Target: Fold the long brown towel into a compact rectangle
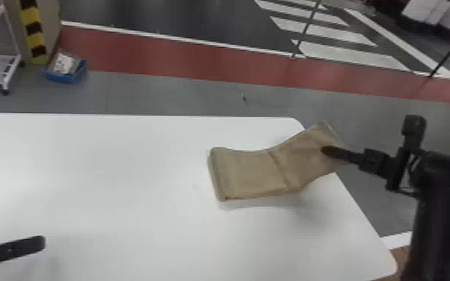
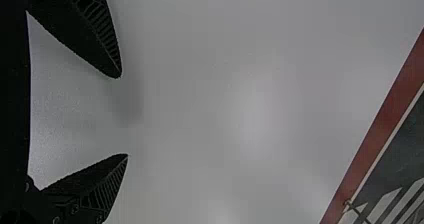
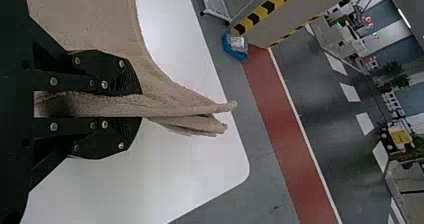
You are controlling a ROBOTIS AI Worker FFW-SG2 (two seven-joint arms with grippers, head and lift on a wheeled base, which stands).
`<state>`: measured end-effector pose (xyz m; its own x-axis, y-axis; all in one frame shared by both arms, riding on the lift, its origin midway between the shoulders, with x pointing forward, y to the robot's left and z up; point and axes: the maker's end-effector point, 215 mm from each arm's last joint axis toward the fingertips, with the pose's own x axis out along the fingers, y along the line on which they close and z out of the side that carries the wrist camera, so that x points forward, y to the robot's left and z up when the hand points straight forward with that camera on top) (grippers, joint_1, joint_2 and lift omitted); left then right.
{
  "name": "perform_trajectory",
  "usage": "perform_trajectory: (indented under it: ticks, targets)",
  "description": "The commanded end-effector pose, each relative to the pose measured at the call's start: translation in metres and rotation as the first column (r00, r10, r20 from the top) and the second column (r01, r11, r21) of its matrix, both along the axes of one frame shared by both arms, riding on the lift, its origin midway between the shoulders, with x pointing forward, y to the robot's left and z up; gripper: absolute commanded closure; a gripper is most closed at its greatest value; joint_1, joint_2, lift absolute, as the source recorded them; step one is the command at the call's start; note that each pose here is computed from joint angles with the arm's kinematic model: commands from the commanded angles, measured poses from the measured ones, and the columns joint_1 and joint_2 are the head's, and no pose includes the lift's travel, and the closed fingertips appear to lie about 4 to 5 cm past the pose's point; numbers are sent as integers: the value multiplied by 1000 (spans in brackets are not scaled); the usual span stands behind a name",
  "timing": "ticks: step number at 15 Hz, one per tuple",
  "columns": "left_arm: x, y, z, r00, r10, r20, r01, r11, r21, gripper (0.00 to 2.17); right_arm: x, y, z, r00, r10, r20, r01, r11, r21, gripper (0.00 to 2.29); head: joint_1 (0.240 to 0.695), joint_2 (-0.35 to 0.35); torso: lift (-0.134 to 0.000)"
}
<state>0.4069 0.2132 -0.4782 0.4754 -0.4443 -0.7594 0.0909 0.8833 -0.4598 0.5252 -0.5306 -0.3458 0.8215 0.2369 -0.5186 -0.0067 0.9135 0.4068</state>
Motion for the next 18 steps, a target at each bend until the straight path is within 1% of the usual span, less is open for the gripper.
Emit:
perform_trajectory:
  ticks: [1,3,4,6,8,10,12,13,16,18]
  targets:
    - [0,-5,2,1000,-1,2,1,1000,-9,151,-5,0,26,1000,-12,15,11,1000,22,998,695,-350,-124]
    - [0,-6,2,1000,-2,2,2,1000,-8,151,-7,11,32,1000,-9,2,9,999,42,998,695,-350,-124]
    - [0,-5,4,1000,0,0,0,1000,-10,151,-3,31,30,1000,16,-9,-16,998,61,998,695,-350,-124]
    - [-1,-4,4,1000,4,-1,-4,1000,-9,151,9,72,25,997,77,-14,-76,995,57,998,695,-350,-124]
    - [-2,-2,3,1000,8,-2,-8,1000,-13,151,19,111,19,991,133,-19,-132,990,48,998,695,-297,-124]
    - [-1,0,4,1000,14,0,-14,1000,-16,151,26,152,11,982,189,-26,-188,981,53,998,695,-252,-124]
    - [-1,2,4,1000,17,0,-17,1000,-16,151,27,185,-2,969,240,-56,-237,970,43,998,695,-212,-124]
    - [0,3,5,1000,18,3,-18,1000,-15,151,27,199,-8,962,263,-69,-261,965,33,998,695,-175,-124]
    - [2,5,7,1000,25,10,-25,1000,-18,151,21,231,-30,939,319,-127,-322,947,-4,994,695,-126,-124]
    - [4,6,7,1000,26,11,-26,999,-19,151,18,246,-46,929,336,-159,-346,937,-41,994,695,-103,-124]
